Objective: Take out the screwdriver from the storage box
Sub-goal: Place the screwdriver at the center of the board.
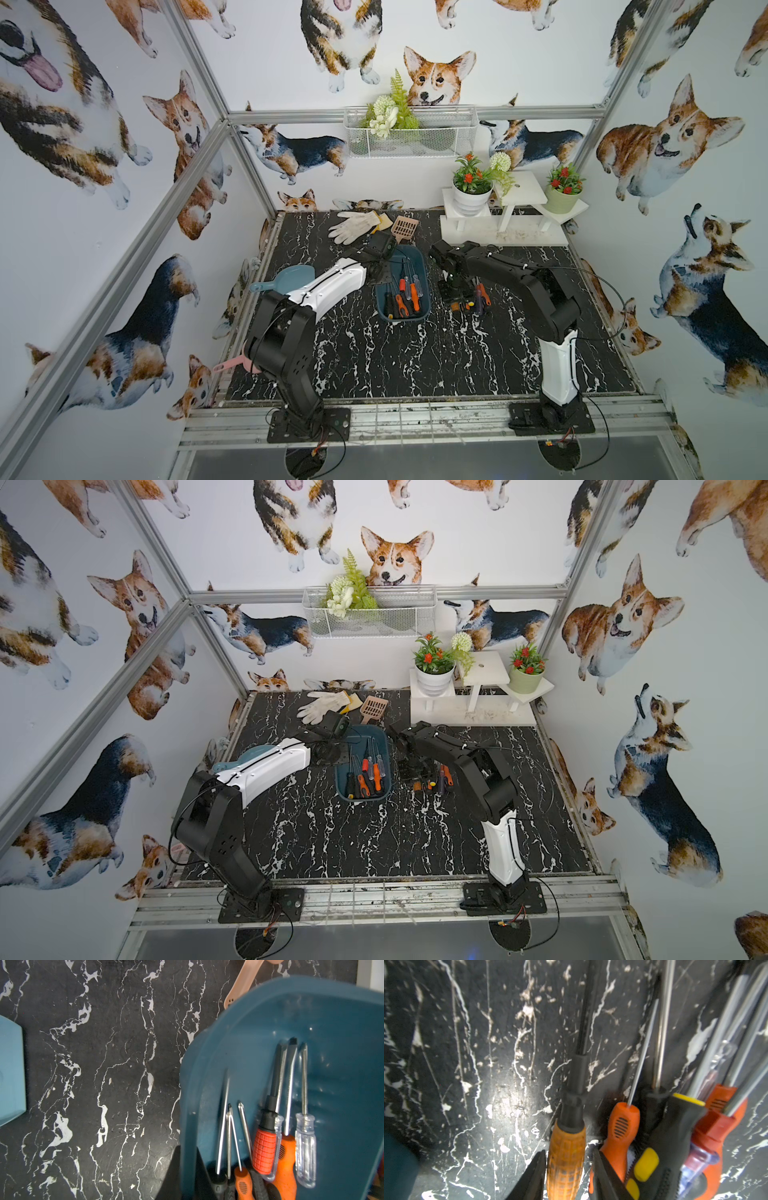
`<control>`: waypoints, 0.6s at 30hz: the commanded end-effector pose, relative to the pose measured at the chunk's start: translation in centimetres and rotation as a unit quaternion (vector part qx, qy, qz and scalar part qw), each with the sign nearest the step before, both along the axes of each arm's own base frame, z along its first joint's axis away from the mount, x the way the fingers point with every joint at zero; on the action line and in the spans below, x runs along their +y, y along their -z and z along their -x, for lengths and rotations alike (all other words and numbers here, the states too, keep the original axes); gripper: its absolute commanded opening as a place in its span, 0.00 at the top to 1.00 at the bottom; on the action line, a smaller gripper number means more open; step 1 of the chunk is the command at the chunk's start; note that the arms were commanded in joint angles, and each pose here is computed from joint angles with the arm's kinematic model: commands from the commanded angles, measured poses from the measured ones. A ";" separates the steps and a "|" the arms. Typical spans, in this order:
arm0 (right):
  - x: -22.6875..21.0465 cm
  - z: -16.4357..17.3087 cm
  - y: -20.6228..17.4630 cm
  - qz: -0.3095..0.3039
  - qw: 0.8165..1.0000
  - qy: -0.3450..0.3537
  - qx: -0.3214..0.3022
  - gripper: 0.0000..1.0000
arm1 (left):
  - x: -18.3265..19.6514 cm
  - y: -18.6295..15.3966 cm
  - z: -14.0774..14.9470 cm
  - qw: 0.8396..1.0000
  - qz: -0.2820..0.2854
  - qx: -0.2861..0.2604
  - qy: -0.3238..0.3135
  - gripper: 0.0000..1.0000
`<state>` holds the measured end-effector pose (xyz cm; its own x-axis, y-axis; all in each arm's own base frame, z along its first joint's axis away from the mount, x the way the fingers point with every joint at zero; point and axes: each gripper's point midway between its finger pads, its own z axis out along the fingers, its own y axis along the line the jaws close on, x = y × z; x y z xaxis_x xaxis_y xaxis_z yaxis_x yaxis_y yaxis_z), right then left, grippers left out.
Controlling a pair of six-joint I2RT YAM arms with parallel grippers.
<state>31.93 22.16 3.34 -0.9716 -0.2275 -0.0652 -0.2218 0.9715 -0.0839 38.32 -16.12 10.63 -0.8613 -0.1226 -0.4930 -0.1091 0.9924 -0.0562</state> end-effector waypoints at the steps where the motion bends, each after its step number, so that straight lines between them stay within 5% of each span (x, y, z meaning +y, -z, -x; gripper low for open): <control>1: -0.1 0.0 -0.5 0.000 1.000 0.001 -0.001 0.57 | -0.3 -0.9 -0.6 1.000 0.009 -0.017 0.001 1.00; 18: 1.4 -2.0 -6.9 -0.064 0.994 0.008 -0.084 0.56 | -0.4 -0.7 -0.7 1.000 0.014 -0.019 -0.003 1.00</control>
<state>33.16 23.25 8.64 -0.9554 -0.2174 -0.1997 -0.2189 0.9756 -0.0146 38.40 -16.17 10.73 -0.8599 -0.1234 -0.4953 -0.1091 0.9924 -0.0579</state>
